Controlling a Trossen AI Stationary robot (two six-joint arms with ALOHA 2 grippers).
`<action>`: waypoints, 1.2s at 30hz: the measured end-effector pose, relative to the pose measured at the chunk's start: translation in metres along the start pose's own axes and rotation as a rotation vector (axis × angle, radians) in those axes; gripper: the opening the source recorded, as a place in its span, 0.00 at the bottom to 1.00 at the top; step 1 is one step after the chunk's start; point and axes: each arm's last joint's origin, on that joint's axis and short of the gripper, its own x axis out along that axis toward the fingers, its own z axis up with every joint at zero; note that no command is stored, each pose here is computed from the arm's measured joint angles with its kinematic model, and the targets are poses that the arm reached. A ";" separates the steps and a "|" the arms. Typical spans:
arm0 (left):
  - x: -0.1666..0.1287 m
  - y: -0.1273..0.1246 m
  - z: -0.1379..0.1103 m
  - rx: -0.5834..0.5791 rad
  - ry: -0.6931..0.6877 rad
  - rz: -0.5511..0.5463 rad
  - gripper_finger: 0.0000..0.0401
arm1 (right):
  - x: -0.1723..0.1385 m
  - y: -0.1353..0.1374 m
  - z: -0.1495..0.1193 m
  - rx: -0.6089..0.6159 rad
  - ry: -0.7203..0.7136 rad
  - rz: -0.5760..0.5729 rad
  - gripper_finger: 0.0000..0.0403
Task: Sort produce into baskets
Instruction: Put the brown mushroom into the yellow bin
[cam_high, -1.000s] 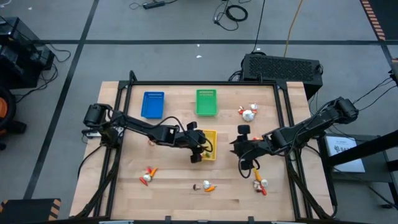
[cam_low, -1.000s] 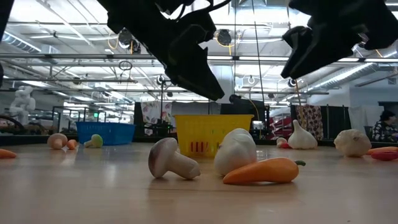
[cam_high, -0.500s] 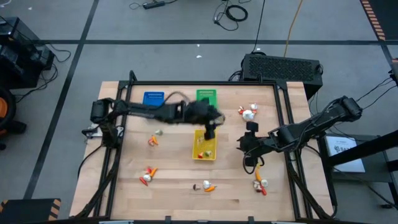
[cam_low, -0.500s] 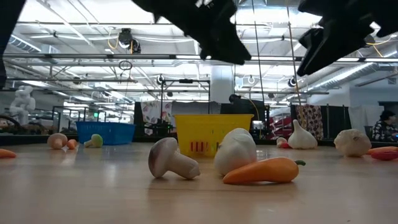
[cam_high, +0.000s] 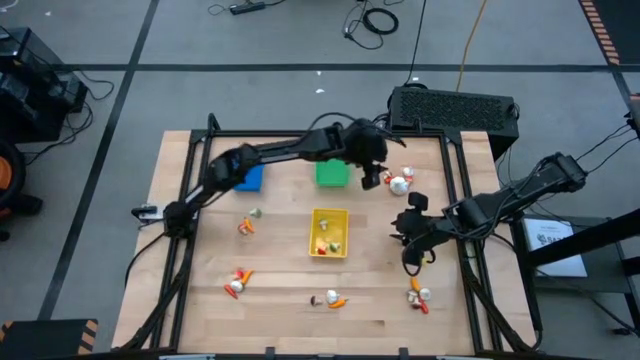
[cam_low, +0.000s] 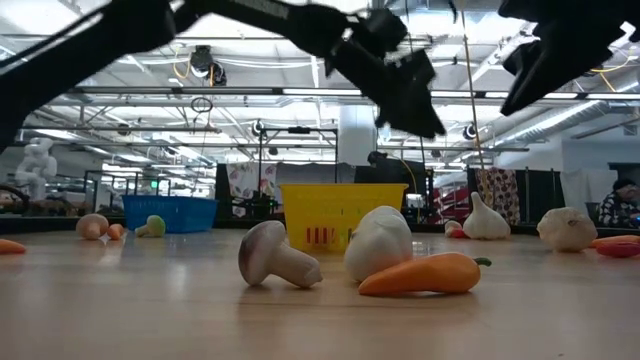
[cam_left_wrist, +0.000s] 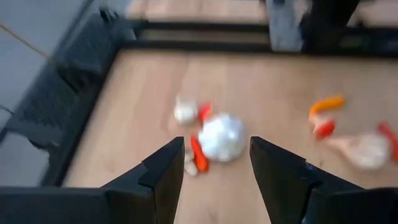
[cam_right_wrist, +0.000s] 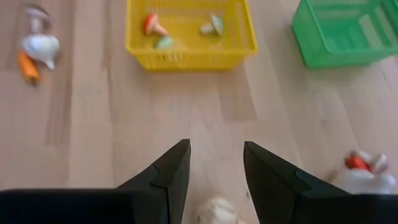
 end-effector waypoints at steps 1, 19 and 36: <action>0.005 0.000 -0.005 0.006 0.023 0.001 0.47 | 0.000 -0.001 -0.002 0.006 0.018 -0.011 0.35; 0.006 0.001 -0.015 0.055 0.134 0.057 0.47 | -0.003 -0.017 -0.016 0.097 0.041 -0.330 0.35; -0.050 -0.047 -0.014 0.141 0.435 -0.080 0.47 | 0.001 -0.017 -0.025 -0.104 0.297 -0.122 0.35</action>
